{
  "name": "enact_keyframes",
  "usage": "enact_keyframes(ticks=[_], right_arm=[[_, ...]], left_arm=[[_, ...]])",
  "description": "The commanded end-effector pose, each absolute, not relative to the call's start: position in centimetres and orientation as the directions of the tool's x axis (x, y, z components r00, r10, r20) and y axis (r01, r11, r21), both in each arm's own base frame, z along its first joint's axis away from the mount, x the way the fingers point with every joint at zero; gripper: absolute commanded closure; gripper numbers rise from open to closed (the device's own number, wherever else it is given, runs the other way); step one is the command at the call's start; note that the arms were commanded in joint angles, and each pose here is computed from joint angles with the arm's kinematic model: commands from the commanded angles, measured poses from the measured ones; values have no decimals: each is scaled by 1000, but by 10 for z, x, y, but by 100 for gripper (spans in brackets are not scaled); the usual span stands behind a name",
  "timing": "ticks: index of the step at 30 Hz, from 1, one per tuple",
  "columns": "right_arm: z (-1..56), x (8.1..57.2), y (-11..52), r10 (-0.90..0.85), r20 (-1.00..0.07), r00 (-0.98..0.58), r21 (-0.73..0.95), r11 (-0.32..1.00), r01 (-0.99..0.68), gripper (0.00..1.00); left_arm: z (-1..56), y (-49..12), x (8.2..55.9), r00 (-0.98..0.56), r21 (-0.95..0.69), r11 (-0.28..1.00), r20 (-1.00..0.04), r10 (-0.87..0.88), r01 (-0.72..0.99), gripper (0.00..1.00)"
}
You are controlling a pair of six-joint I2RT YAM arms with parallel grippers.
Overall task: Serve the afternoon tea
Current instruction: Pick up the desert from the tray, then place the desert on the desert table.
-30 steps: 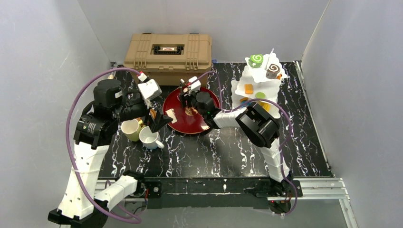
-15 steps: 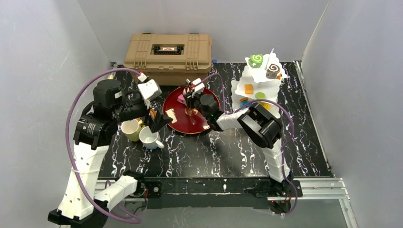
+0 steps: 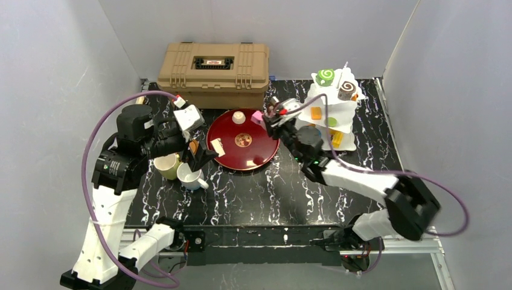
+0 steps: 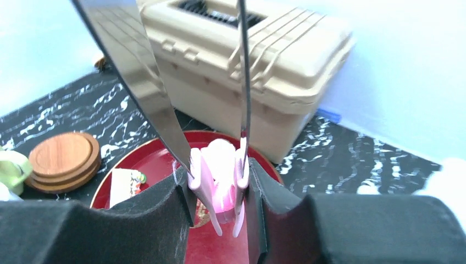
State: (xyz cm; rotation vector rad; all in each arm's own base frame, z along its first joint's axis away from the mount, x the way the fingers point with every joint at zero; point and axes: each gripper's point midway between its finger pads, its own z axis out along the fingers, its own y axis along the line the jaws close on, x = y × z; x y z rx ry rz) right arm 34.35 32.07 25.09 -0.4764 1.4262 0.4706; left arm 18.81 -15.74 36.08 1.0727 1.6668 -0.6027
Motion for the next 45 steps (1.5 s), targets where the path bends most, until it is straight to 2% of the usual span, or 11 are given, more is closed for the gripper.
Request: enact_keyframes(ticks=[1,12,36,45], right_arm=[[286,322,265,-7,-994,108,-58,881,-469,69],[313,299,187,-101,-993,67,-117,950,-291,66],[294,338,63,-128,-992,7,-127,989,69,64],[303,365,46,-93,-993,71,-84,989,122,63]], left_arm=[[357,-158,183,-87,101,465,-926,366,880,3],[365,-159,185,-71,109,463,-932,355,879,3],[365,-159,185,-65,114,460,-932,357,881,3],[367,-160,186,-64,114,459,-933,355,881,3]])
